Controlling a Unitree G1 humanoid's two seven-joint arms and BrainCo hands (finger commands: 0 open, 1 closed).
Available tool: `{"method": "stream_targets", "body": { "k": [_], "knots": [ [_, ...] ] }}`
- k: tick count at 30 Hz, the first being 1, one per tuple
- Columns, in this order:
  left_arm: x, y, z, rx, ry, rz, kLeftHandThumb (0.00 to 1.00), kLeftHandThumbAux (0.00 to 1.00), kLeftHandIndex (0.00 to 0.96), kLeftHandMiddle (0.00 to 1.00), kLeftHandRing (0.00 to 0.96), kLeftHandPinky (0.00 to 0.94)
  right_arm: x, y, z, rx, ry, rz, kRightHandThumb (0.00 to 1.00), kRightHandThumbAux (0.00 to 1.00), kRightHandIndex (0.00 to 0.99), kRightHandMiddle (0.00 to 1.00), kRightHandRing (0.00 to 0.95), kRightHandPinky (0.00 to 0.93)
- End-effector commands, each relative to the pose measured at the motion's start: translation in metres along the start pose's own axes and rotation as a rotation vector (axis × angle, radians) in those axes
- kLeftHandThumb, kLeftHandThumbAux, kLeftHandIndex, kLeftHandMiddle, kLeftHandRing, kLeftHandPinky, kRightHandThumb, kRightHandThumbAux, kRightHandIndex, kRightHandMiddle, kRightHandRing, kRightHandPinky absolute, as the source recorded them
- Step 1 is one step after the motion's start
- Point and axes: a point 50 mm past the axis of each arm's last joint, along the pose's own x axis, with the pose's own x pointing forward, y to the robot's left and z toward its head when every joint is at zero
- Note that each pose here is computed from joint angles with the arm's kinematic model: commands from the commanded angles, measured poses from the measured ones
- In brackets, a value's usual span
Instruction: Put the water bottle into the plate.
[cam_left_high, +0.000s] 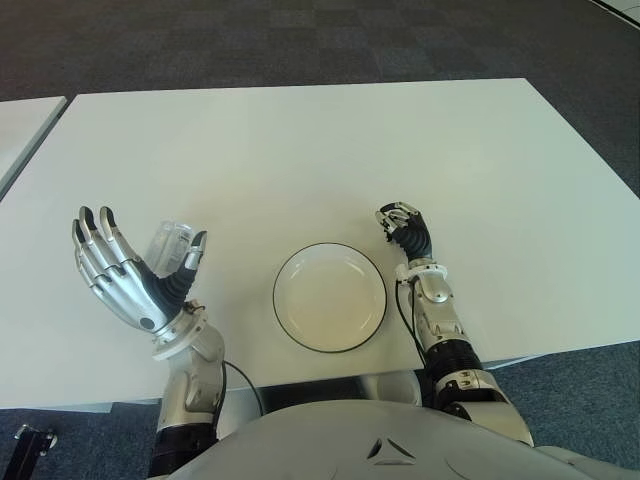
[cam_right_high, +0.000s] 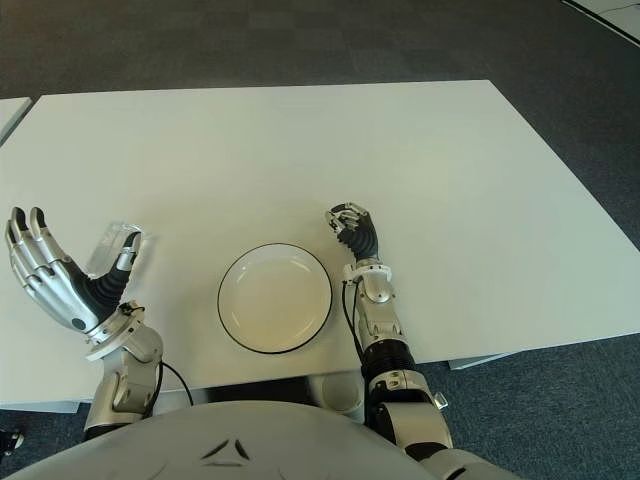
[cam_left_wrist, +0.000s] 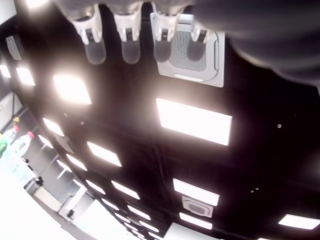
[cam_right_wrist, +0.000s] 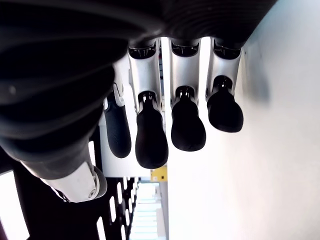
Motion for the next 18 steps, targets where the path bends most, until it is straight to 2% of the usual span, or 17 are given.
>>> {"method": "stream_targets", "body": {
  "k": [1, 9, 18],
  "knots": [
    [0.004, -0.005, -0.001, 0.046, 0.037, -0.011, 0.469, 0.133, 0.000, 0.000, 0.000, 0.000, -0.008, 0.001, -0.013, 0.011, 0.059, 0.003, 0.705, 0.729, 0.437, 0.751, 0.748, 0.731],
    [0.004, -0.012, -0.008, 0.166, 0.155, -0.208, 0.463, 0.128, 0.000, 0.000, 0.000, 0.000, -0.008, 0.000, -0.013, 0.014, 0.059, 0.003, 0.706, 0.729, 0.437, 0.743, 0.736, 0.718],
    [0.009, -0.020, -0.011, 0.274, 0.214, -0.412, 0.448, 0.159, 0.000, 0.000, 0.000, 0.000, -0.008, 0.000, -0.013, 0.017, 0.058, 0.002, 0.706, 0.729, 0.437, 0.734, 0.727, 0.721]
  ]
}}
